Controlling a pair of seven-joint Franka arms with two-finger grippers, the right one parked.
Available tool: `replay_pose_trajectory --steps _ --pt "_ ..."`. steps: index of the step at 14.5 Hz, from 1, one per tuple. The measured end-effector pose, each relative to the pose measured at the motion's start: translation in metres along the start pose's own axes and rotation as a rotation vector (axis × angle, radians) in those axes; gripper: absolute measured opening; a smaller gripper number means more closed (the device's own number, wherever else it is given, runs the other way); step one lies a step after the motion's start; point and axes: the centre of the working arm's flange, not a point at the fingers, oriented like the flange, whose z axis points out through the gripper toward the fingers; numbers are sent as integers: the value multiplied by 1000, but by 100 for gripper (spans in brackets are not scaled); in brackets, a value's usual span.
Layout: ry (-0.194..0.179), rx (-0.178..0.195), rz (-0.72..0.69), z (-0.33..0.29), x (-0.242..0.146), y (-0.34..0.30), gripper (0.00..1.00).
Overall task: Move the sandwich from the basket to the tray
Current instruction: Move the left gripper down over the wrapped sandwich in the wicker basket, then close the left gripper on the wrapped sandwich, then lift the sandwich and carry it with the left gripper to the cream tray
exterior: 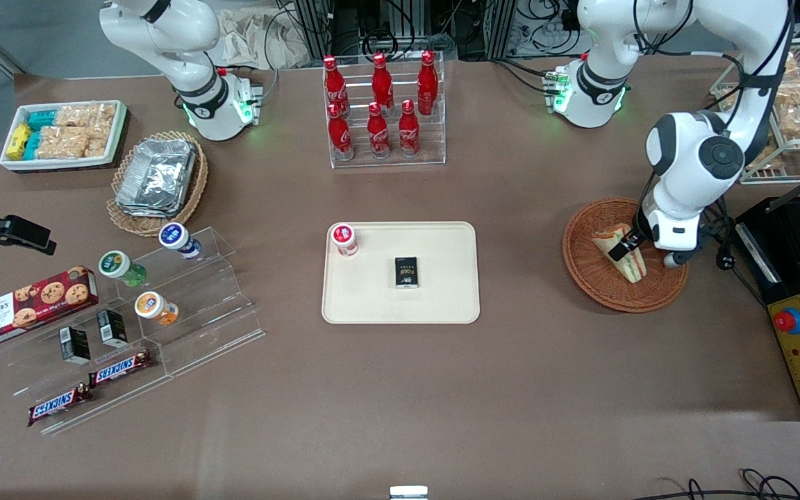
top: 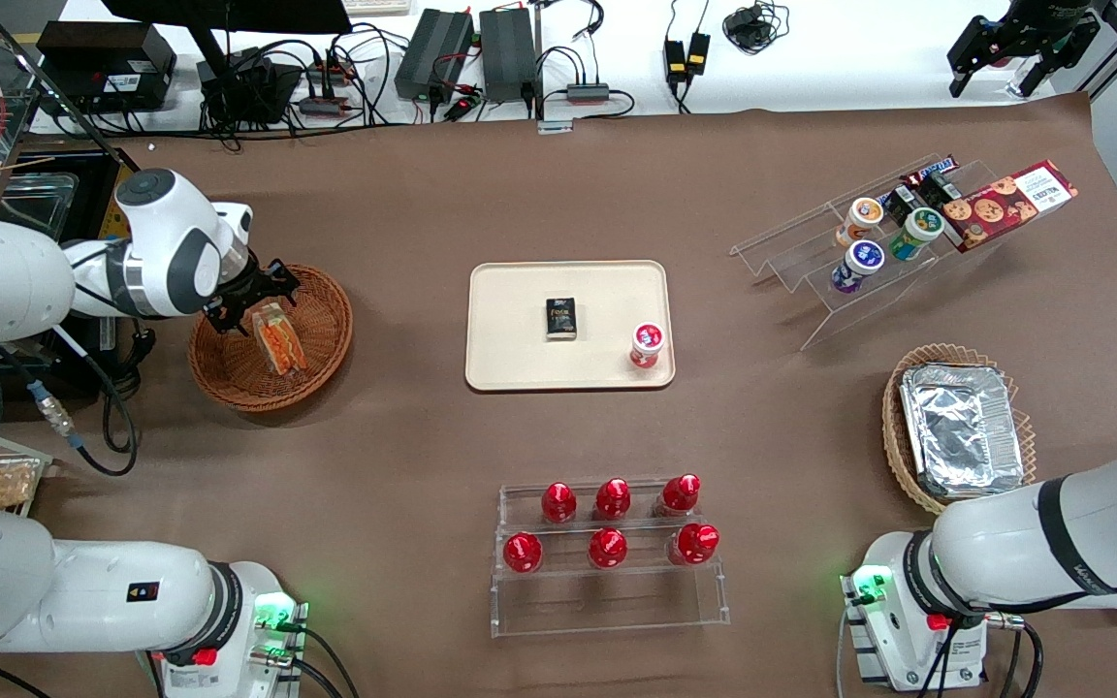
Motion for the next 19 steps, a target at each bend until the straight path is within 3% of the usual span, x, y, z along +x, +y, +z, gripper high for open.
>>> replay_pose_trajectory --steps 1,4,7,12,13,17,19 --pt "-7 6 -1 8 -1 -1 97" --pt "-15 13 -1 15 -2 -2 63" --pt "1 -1 0 6 2 1 39" --pt "-4 10 62 -63 23 22 20" --pt "-11 15 97 -85 27 29 20" --pt "-102 75 278 -190 25 76 20" --pt "-130 53 371 -228 1 114 20"
